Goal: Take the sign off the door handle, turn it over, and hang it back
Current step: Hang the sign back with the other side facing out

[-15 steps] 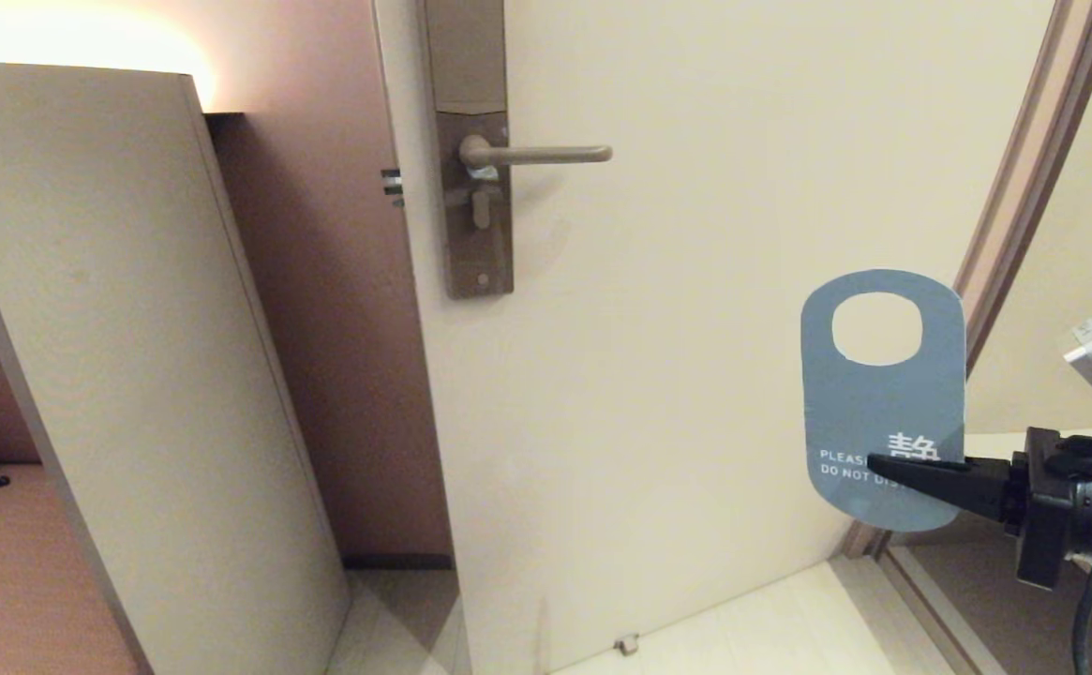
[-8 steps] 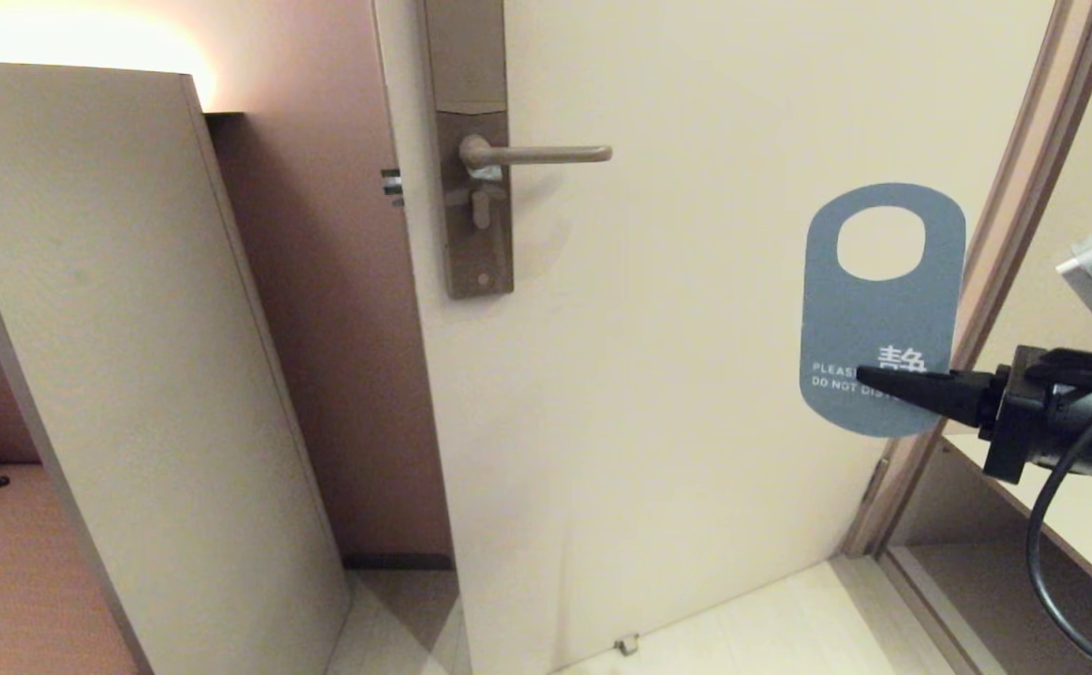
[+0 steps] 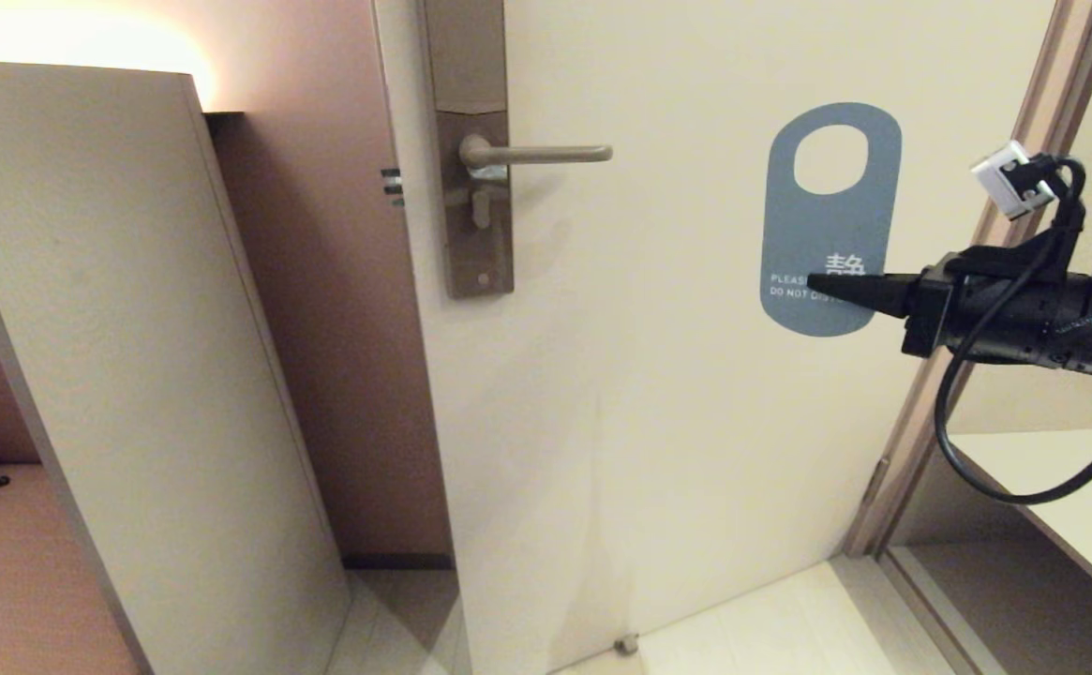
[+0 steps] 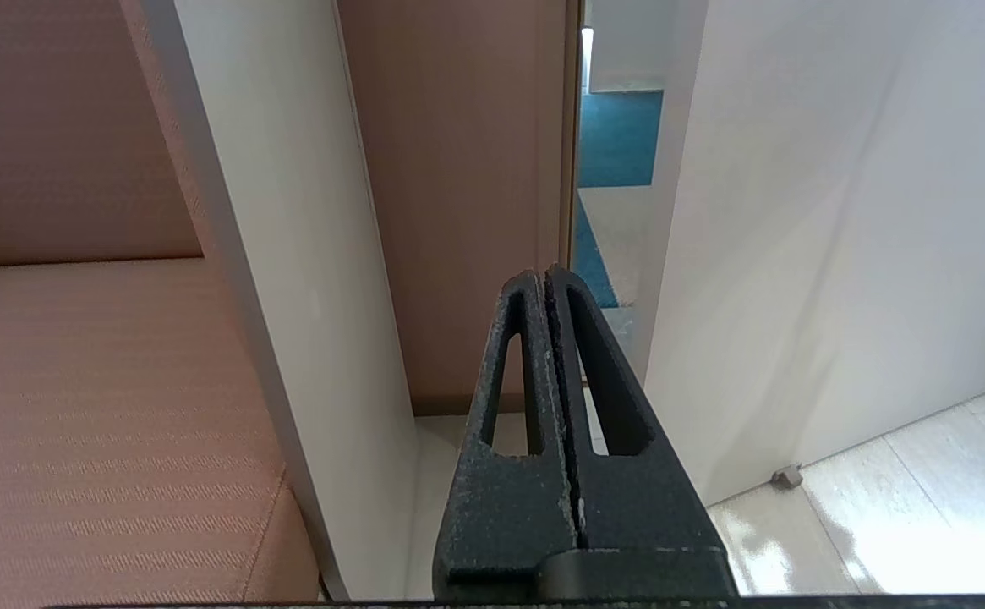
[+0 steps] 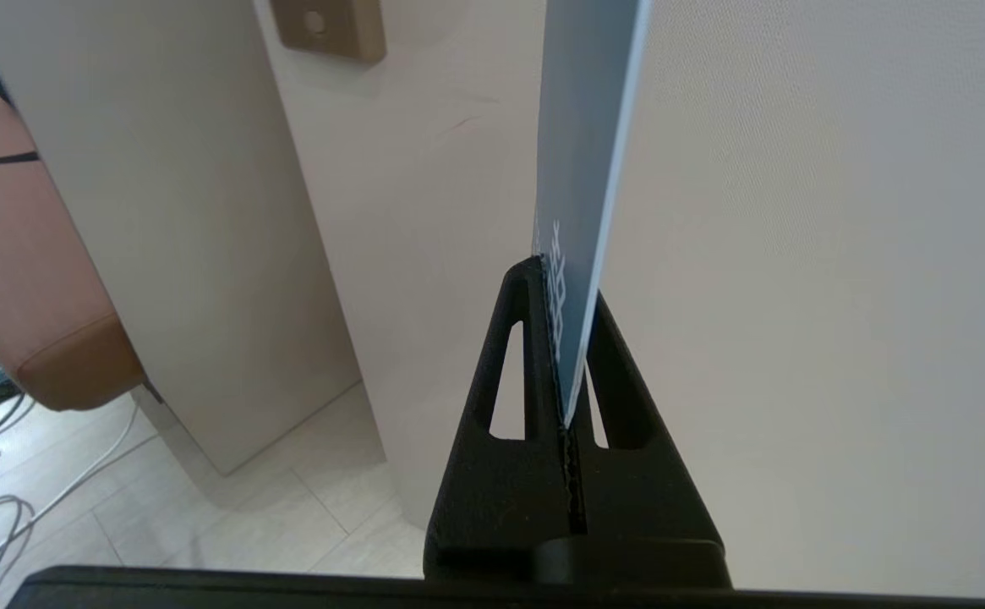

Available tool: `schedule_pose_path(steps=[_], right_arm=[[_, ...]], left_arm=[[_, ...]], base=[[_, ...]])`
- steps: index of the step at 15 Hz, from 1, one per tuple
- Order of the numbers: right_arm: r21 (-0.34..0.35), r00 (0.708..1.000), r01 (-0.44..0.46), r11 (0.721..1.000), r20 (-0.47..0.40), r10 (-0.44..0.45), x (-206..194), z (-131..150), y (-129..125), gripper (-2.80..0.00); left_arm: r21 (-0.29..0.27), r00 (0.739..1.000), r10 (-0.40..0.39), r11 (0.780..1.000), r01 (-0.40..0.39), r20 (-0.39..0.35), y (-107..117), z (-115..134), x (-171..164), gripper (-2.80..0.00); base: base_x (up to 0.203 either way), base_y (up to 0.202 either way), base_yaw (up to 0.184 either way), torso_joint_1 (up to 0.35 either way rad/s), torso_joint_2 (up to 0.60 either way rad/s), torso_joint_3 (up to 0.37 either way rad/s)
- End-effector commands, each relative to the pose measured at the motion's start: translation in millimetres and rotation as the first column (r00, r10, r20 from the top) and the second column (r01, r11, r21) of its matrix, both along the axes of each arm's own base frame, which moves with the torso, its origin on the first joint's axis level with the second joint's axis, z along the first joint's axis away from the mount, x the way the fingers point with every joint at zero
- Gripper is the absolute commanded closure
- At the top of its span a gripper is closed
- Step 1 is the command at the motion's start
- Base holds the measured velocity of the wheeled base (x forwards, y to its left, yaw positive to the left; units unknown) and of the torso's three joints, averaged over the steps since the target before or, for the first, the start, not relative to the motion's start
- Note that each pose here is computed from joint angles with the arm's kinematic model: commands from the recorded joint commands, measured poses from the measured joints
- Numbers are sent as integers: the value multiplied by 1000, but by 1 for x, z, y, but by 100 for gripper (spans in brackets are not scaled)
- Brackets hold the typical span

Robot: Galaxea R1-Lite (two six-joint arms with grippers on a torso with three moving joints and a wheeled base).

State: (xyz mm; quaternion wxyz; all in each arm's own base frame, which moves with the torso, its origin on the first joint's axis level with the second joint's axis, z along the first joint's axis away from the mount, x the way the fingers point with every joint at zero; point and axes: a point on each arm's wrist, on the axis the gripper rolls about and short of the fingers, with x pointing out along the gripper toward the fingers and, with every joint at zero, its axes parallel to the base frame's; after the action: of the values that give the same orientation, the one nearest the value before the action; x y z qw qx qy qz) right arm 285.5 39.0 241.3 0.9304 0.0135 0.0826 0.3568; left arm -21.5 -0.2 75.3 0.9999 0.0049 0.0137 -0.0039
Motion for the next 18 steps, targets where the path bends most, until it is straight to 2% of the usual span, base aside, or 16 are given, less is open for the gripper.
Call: schedule_pose_path(steps=[1, 4, 12, 18], right_arm=[[-4, 999, -28, 1000, -35, 27, 22, -12, 10, 0], [-7, 998, -61, 998, -29, 61, 36, -13, 25, 0], [-25, 1000, -3, 1000, 20, 3, 78, -9, 64, 0], [-22, 998, -11, 1000, 59, 12, 93, -3, 92, 0]], left_arm=[[-1, 1000, 0, 1000, 0, -8, 0, 0, 1, 0], [-1, 1000, 0, 1000, 0, -9, 0, 0, 1, 0], [-1, 1000, -1, 1000, 1, -8, 0, 0, 1, 0], [-1, 1000, 0, 1000, 0, -8, 0, 0, 1, 0]], base=[[0, 0, 0, 0, 0, 0], [0, 0, 0, 0, 0, 0], [0, 0, 0, 0, 0, 0], [0, 0, 0, 0, 0, 0]])
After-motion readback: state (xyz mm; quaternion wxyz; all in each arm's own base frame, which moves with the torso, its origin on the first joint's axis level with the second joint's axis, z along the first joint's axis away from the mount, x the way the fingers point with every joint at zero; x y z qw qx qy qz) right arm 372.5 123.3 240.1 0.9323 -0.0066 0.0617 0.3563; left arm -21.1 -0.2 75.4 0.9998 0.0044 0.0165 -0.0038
